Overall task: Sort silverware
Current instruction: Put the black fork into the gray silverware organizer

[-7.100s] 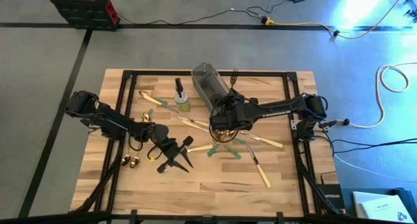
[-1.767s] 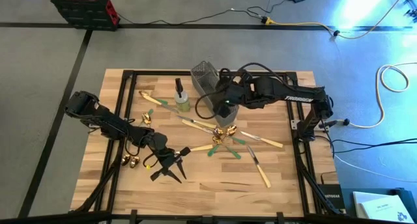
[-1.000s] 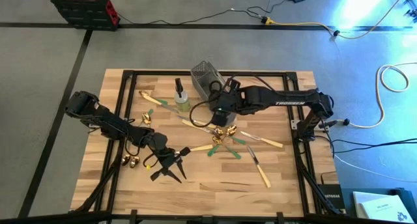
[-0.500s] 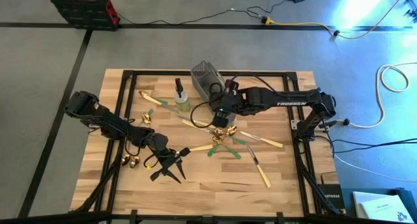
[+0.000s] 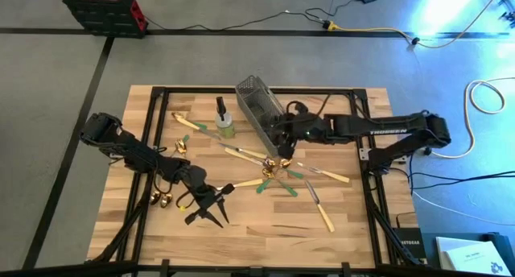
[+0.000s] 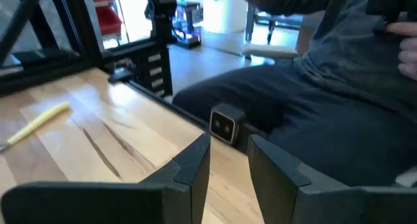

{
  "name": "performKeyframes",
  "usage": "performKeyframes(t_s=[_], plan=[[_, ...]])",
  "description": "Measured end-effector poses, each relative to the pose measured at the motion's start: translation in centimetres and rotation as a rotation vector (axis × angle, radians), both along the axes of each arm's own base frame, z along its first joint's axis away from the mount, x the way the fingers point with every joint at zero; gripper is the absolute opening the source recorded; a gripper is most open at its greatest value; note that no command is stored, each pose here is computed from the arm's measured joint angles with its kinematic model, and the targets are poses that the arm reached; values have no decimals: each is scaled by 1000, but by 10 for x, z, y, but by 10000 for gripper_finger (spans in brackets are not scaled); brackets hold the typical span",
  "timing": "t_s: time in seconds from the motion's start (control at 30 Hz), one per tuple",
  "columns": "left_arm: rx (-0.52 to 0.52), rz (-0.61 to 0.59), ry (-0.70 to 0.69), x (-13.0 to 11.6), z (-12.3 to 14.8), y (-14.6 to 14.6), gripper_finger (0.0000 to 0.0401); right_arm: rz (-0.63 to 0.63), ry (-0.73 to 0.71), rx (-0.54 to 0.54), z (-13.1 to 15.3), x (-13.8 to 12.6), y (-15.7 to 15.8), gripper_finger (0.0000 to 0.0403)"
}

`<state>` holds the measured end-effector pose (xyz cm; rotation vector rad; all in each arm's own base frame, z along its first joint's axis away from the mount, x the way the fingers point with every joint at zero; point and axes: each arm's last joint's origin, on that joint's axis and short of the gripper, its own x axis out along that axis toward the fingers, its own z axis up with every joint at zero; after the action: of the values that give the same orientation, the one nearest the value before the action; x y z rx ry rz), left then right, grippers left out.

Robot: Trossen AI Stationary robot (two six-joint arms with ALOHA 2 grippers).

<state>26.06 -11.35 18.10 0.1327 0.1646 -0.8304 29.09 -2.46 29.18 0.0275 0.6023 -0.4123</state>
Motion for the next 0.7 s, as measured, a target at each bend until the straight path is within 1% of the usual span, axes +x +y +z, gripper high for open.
performKeyframes(t_s=[0.13,0.23,0.5,0.6,0.7], plan=[[-7,4,-5,0,1,0,90,-23,-30,8,-14,-4,-8,0],[-11,5,3,0,1,0,90,-24,-33,15,-16,-4,-11,0],[-4,5,22,0,-1,0,90,-127,12,-8,-20,-9,-15,3],[-3,5,25,0,-2,0,90,-150,26,-4,-22,-10,-15,22],[-3,5,24,0,-1,0,90,-155,29,-6,-23,-10,-15,64]])
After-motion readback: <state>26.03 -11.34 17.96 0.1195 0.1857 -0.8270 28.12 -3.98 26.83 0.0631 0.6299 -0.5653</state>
